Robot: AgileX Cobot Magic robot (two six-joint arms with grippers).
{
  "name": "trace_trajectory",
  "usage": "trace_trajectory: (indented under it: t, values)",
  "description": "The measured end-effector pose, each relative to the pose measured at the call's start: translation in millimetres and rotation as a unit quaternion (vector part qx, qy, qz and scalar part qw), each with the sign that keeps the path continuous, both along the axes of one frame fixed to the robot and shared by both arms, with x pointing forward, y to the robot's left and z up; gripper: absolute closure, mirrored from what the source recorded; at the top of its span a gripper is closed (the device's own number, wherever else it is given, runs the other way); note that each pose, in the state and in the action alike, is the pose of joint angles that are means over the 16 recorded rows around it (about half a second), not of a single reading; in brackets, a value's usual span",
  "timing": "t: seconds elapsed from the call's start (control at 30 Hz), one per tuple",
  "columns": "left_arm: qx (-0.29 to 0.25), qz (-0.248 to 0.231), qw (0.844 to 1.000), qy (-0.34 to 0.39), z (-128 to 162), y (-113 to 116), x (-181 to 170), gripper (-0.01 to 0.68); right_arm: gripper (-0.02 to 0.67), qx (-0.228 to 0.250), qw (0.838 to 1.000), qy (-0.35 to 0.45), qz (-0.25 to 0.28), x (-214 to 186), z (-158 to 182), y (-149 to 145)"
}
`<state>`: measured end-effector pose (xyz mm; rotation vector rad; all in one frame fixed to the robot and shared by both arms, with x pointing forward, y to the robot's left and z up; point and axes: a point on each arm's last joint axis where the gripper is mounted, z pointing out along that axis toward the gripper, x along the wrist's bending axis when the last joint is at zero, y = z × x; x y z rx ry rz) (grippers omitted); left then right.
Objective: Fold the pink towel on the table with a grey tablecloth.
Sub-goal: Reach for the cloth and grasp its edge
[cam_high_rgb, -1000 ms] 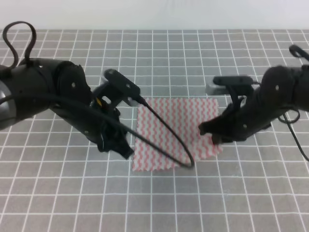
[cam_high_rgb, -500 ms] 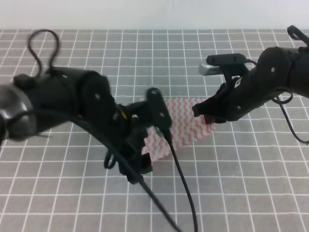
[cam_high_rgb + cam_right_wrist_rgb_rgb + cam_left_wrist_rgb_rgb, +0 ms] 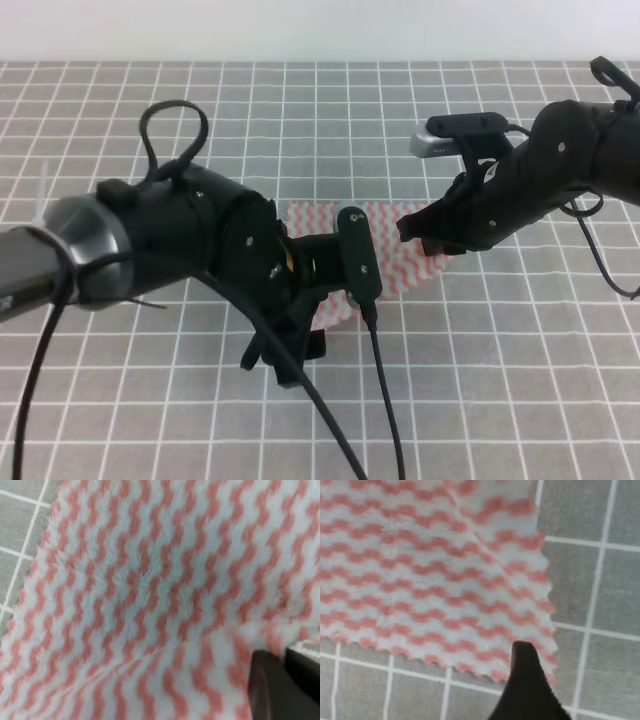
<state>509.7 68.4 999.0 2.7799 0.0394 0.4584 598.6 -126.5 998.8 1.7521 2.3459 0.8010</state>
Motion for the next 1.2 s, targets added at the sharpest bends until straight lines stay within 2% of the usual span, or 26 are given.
trace_trajectory:
  t: [0.4,0.5,0.6,0.73,1.0,1.13,1.2]
  values:
    - [0.008,0.02,1.0,-0.016,-24,-6,13,0.235,0.663,0.001,1.0,-0.009,-0.002,2,0,-1]
    - [0.012,0.026,0.999,-0.025,-28,-7,17,0.256,0.663,0.0,1.0,-0.009,-0.002,2,0,-1]
    - [0.016,0.032,0.999,-0.039,-30,-7,21,0.308,0.663,-0.002,1.0,-0.012,-0.002,3,0,-1]
    - [0.015,0.039,0.997,-0.06,-29,-9,27,0.413,0.663,-0.005,1.0,-0.013,-0.002,4,-1,-2]
    - [-0.02,0.082,0.991,-0.104,-14,-12,50,0.619,0.663,-0.01,1.0,-0.024,-0.002,6,1,-5]
    - [-0.04,0.109,0.987,-0.114,-9,-13,65,0.666,0.663,-0.01,0.999,-0.033,-0.004,7,1,-5]
    - [-0.047,0.121,0.985,-0.117,-7,-13,73,0.666,0.663,-0.009,0.999,-0.039,-0.005,8,2,-6]
